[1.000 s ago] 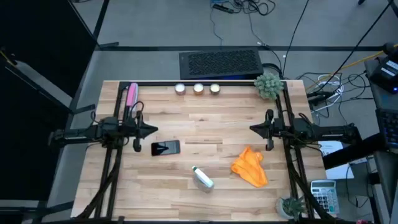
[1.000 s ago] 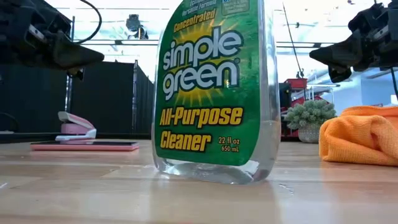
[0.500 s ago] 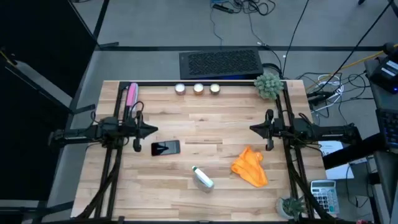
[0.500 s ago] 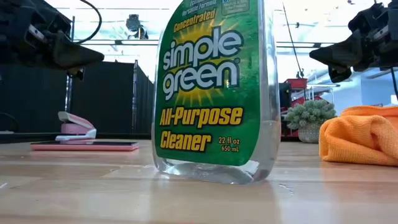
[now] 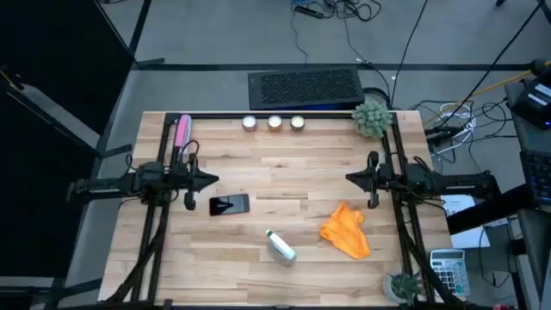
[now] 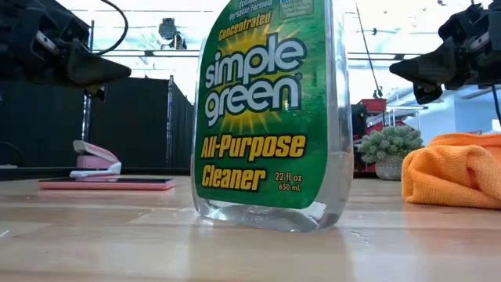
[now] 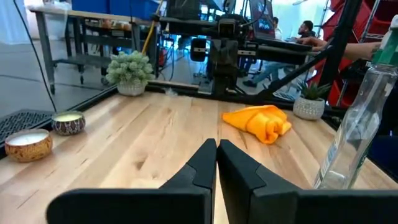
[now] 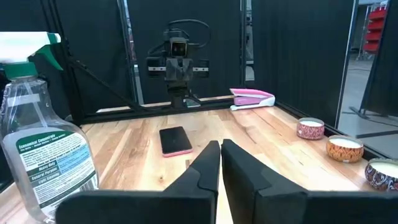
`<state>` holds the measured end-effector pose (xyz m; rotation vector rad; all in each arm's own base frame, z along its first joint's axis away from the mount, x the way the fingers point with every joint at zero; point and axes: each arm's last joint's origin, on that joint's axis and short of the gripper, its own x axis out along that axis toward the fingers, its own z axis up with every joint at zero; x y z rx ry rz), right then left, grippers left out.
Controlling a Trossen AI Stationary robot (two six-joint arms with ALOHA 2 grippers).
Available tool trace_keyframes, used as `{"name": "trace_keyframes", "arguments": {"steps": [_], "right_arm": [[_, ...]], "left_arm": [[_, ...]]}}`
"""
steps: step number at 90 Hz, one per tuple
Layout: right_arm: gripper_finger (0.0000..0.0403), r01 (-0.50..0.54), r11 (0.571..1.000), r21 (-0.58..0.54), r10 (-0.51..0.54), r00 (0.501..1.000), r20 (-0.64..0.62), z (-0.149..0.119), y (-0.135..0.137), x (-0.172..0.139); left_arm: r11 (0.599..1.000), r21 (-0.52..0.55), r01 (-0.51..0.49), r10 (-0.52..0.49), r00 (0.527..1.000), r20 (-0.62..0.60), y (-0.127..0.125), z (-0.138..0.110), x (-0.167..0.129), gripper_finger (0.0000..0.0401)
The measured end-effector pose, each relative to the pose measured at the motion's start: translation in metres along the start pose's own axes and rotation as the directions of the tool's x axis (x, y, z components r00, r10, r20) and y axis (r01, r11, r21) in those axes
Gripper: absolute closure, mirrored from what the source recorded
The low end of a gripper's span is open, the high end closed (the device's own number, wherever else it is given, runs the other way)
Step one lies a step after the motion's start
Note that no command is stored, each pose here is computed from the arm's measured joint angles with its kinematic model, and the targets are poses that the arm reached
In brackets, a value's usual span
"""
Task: Apply microfiber cloth
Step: Return to Home Position
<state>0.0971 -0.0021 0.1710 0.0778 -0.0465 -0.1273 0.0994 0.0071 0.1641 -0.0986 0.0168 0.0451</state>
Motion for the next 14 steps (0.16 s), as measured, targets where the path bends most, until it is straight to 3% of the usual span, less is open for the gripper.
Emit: {"name": "trace_keyframes", "arguments": {"steps": [14], "right_arm": [[0.0403, 0.000, 1.000, 0.000, 0.000, 1.000, 0.000, 0.0000, 0.0000, 0.0000]], "left_arm": [[1.000, 0.000, 0.000, 0.000, 1.000, 0.000, 0.0000, 0.0000, 0.0000, 0.0401]]}}
